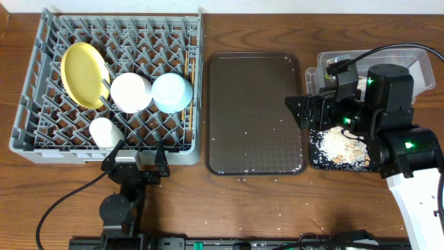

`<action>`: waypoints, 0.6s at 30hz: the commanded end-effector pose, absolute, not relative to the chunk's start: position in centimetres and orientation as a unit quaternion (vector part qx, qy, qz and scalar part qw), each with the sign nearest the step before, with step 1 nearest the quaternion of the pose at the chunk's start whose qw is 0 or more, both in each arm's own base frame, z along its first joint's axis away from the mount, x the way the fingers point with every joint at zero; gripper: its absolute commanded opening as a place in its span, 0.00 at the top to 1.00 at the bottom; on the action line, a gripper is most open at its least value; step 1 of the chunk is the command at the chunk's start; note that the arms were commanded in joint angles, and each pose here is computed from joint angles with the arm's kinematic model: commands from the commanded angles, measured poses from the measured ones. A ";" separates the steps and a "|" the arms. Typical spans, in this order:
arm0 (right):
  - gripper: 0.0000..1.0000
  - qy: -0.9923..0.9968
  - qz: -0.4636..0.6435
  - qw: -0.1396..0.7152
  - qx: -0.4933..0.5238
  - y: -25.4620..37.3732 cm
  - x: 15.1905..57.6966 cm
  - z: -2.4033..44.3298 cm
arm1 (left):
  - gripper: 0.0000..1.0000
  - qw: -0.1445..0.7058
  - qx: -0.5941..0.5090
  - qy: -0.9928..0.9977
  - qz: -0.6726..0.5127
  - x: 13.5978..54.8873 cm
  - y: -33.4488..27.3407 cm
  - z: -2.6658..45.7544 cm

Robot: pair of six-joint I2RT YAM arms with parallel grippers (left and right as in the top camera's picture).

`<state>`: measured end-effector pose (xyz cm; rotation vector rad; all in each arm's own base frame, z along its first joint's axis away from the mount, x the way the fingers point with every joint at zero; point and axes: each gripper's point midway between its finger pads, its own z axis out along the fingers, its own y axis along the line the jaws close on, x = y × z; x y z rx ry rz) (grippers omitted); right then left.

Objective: Sort waste into correct bins and load items into the dishwasher

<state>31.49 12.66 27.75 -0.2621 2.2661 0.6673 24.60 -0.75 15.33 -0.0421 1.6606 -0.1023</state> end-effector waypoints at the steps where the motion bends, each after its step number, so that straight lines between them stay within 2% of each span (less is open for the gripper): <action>1: 0.01 0.883 0.256 0.379 -0.107 12.5 31.5 28.1 | 0.00 0.650 -0.016 0.759 -0.039 24.4 -0.7 13.7; 18: 0.01 0.883 0.256 0.378 -0.107 12.5 31.5 28.0 | 0.00 0.646 -0.016 0.762 -0.039 24.4 -0.7 13.5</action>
